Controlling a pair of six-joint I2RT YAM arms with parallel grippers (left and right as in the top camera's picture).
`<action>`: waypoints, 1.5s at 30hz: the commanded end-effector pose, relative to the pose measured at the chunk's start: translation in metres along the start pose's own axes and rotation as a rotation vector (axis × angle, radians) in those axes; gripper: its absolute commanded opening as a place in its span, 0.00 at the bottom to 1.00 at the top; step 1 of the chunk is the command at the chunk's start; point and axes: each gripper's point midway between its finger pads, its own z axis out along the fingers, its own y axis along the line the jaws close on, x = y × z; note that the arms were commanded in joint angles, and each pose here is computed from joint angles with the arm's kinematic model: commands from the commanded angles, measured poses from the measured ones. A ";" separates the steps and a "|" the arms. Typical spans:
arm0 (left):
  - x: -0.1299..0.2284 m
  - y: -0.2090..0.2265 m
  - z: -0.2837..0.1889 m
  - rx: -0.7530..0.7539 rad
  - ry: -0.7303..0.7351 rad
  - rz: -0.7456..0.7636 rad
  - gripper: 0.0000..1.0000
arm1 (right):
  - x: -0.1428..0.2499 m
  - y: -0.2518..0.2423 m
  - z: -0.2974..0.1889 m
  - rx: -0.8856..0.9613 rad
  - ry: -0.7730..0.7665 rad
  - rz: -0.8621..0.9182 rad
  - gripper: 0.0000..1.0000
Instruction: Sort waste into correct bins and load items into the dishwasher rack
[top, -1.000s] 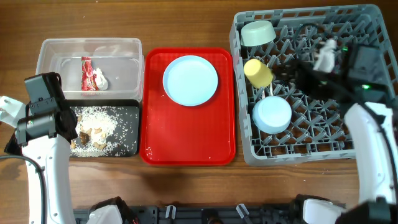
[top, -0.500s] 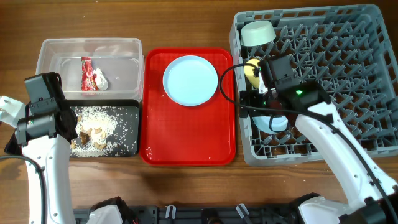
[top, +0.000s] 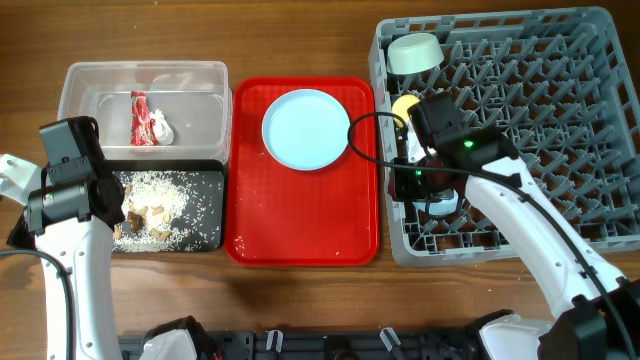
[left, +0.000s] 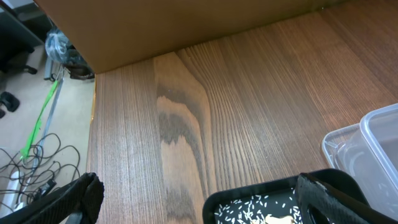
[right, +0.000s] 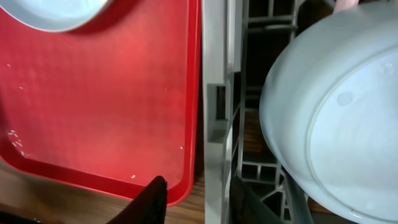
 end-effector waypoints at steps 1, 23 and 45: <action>-0.004 0.004 0.000 -0.017 -0.016 -0.007 1.00 | 0.008 -0.006 0.006 0.029 0.036 0.015 0.30; -0.004 0.004 0.000 -0.017 -0.016 -0.007 1.00 | 0.018 0.004 0.010 0.039 0.063 -0.028 0.22; -0.004 0.004 0.000 -0.017 -0.016 -0.007 1.00 | 0.027 0.000 0.031 0.021 0.070 -0.002 0.28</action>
